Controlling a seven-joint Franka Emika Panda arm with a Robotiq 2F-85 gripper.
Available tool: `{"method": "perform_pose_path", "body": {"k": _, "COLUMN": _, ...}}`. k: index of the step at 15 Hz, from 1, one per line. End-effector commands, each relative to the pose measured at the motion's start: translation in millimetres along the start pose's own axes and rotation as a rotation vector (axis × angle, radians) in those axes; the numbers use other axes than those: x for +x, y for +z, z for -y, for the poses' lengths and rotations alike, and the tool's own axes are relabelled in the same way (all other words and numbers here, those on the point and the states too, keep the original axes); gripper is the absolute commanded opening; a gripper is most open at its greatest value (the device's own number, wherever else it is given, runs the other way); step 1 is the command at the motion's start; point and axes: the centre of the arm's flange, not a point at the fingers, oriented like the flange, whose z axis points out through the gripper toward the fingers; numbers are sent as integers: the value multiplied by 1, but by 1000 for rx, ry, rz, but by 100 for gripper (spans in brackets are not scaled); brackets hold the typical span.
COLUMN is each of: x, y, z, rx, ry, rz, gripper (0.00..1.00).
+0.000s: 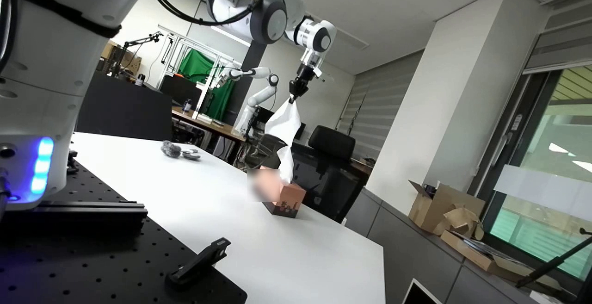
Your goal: Pull out one tissue square from the tissue box
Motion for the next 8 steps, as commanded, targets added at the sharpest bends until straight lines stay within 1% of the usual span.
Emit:
{"method": "perform_pose_path", "body": {"k": 1, "x": 12, "y": 36, "z": 23, "rx": 125, "ry": -73, "rz": 5, "gripper": 0}}
{"method": "perform_pose_path", "body": {"k": 3, "x": 20, "y": 71, "z": 29, "rx": 218, "ry": -97, "rz": 11, "gripper": 0}}
{"method": "perform_pose_path", "body": {"k": 5, "x": 27, "y": 110, "z": 38, "rx": 332, "ry": -119, "rz": 25, "gripper": 0}}
{"method": "perform_pose_path", "body": {"k": 8, "x": 36, "y": 164, "z": 56, "rx": 491, "ry": -173, "rz": 19, "gripper": 0}}
